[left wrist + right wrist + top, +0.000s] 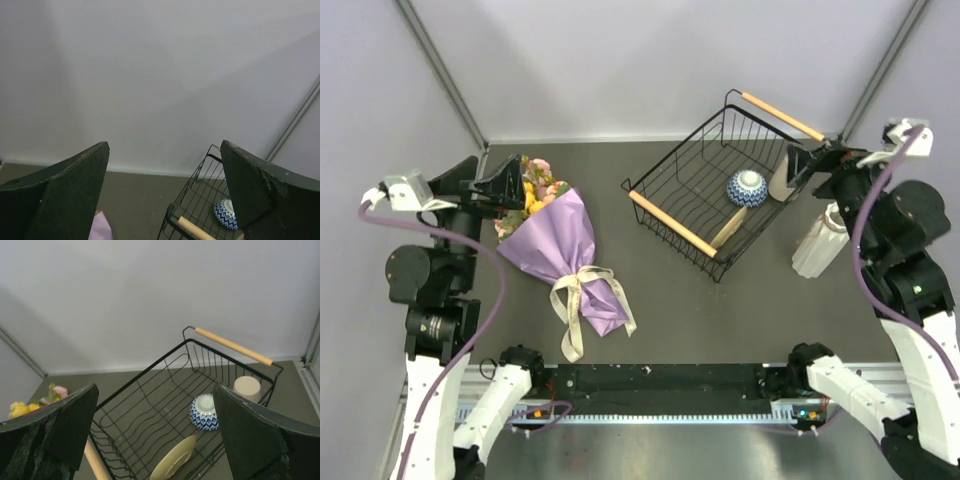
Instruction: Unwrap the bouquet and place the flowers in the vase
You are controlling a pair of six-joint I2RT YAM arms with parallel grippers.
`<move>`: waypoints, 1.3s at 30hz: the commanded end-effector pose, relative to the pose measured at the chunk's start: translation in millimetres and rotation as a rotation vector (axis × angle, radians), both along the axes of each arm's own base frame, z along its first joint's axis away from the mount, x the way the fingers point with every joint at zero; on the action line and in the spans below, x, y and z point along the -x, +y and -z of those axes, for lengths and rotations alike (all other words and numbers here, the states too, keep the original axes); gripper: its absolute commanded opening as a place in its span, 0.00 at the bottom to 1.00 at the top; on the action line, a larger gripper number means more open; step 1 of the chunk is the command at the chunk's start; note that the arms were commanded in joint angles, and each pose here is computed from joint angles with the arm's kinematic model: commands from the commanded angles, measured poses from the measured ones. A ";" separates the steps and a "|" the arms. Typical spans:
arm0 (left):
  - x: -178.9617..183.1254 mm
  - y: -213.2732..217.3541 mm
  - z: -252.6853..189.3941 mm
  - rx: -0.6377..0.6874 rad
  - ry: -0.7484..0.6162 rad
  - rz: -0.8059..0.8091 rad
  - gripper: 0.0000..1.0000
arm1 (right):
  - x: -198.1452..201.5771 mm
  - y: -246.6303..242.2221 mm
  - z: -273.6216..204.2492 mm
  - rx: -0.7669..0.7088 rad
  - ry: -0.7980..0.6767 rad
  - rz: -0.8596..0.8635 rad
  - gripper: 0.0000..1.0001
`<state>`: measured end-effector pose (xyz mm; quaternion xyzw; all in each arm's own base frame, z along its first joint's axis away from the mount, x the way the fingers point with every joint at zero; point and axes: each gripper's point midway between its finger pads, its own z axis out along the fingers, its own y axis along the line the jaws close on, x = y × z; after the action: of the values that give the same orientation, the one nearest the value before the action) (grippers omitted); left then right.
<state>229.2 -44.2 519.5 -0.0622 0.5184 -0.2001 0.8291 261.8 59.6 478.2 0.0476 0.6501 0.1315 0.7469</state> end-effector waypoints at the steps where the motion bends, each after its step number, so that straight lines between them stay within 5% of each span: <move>1: -26.9 -10.2 33.8 0.021 0.212 0.043 0.99 | -12.9 37.0 7.4 0.012 0.063 -0.163 0.99; 5: -46.4 -18.9 78.5 -0.048 0.422 0.067 0.99 | -38.6 100.9 41.9 0.119 0.196 -0.293 0.99; 10: -51.5 12.5 114.5 -0.055 0.558 -0.112 0.99 | -23.5 209.3 68.9 0.250 0.245 -0.520 0.99; 19: -16.4 67.4 145.7 -0.025 0.563 -0.395 0.99 | 100.8 381.8 167.3 0.526 0.292 -0.993 0.99; 22: -0.9 81.8 135.4 0.002 0.500 -0.464 0.99 | 134.5 395.0 210.2 0.587 0.356 -1.153 0.99; 29: 17.1 80.4 113.0 0.072 0.323 -0.426 0.99 | 146.7 378.4 328.1 0.704 0.599 -1.149 0.99; 39: -2.8 63.8 131.3 0.049 0.390 -0.351 0.99 | 122.0 393.3 426.1 0.945 0.624 -0.981 0.99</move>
<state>222.4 27.9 385.7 -0.2199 0.6441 -0.0322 0.7319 123.9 428.0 49.7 -0.5419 0.7804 0.1567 0.2696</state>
